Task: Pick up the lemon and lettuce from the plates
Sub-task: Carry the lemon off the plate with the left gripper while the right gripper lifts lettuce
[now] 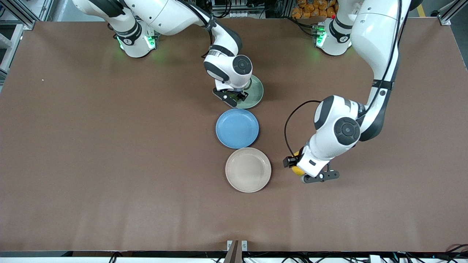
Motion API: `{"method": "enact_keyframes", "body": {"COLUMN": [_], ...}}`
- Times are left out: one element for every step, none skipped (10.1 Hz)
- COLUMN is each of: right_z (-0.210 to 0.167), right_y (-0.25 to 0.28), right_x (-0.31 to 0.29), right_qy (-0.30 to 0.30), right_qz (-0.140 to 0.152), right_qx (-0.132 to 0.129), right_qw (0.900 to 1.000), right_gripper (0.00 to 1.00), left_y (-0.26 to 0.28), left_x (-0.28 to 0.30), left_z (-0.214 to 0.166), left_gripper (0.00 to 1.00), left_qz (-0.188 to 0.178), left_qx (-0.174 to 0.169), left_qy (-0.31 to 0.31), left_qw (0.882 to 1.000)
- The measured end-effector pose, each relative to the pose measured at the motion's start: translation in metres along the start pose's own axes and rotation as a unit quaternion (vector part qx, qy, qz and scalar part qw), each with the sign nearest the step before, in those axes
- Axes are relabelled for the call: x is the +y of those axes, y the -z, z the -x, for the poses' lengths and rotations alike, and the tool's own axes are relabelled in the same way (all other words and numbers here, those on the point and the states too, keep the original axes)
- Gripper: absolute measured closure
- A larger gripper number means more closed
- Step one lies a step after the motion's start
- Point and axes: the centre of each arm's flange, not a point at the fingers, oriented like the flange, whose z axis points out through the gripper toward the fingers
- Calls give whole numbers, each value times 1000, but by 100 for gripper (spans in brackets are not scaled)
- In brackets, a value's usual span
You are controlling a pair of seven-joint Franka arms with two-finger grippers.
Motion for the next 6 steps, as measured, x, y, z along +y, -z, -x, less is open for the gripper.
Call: {"method": "enact_keyframes", "body": {"right_z": [2, 3, 4, 4, 4, 4], "right_y": [1, 2, 1, 1, 2, 4], "right_x": [-1, -2, -1, -1, -1, -2], "right_qy": [2, 3, 3, 2, 1, 1], "right_qz": [-3, -6, -5, -4, -5, -7], "right_qx": [10, 19, 23, 24, 25, 25], "right_qw": [1000, 1000, 1000, 1000, 1000, 1000], "right_gripper": [48, 63, 79, 92, 96, 96], "left_y": [1, 2, 3, 4, 3, -1], "left_x": [-17, -38, -62, -83, -100, -115], "left_z": [-1, -3, -7, -12, -16, -17], "left_gripper": [38, 38, 38, 38, 38, 38], "left_qz": [-4, -9, -19, -32, -46, -57], "left_qx": [-4, -8, -9, -7, -7, -10], "left_qy": [-16, -31, -40, -43, -44, -46], "left_qw": [1000, 999, 999, 999, 998, 997]}}
